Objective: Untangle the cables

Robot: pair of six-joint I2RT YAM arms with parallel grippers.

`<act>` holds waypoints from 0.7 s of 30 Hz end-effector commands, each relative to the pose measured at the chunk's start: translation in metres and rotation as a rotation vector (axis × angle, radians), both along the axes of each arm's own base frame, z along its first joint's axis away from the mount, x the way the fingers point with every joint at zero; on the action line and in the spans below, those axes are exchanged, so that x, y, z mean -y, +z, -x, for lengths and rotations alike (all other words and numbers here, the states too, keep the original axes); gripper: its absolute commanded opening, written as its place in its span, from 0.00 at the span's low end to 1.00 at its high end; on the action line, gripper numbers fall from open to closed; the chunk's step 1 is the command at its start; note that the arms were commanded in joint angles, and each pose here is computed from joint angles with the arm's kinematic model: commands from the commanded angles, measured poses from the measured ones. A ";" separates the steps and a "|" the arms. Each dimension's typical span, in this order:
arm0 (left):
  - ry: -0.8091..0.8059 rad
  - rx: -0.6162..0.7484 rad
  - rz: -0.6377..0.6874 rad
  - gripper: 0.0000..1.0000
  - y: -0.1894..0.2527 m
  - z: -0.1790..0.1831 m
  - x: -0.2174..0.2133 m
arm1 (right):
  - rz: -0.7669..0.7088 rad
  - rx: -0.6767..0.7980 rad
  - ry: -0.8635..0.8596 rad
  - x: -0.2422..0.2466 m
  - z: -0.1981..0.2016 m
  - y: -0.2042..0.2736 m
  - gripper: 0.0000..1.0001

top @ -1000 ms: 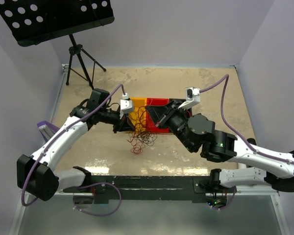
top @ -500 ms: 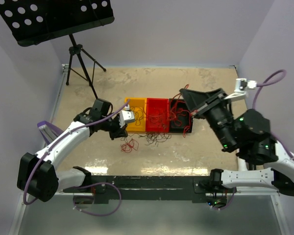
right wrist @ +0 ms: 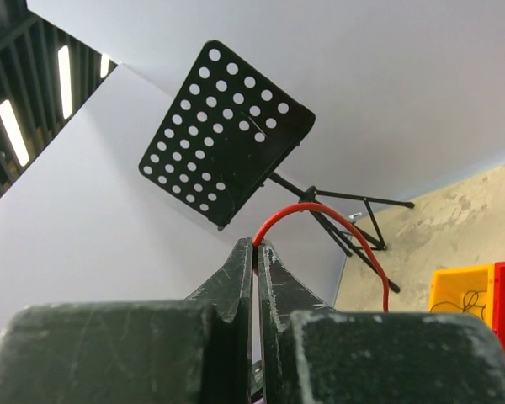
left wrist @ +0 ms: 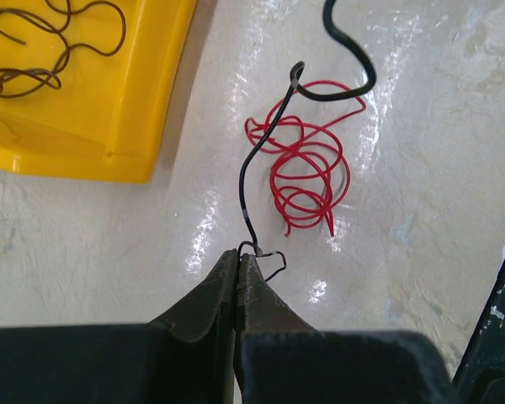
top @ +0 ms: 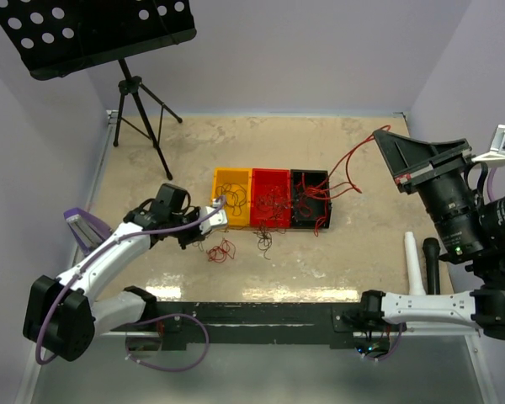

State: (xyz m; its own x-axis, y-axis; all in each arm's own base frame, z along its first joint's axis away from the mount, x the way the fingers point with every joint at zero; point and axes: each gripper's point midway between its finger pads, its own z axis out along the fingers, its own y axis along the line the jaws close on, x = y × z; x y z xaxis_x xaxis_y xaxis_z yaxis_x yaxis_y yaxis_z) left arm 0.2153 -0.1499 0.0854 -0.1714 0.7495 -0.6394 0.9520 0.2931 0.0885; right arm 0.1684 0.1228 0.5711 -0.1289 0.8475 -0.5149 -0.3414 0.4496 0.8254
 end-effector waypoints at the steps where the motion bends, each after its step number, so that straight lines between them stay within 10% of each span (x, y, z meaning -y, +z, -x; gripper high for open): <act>1: -0.019 0.062 -0.040 0.00 -0.002 -0.002 -0.009 | 0.002 0.035 0.003 0.004 0.002 0.017 0.00; 21: -0.046 0.179 -0.355 0.00 -0.053 0.013 -0.075 | -0.018 0.149 -0.124 0.076 0.010 0.094 0.00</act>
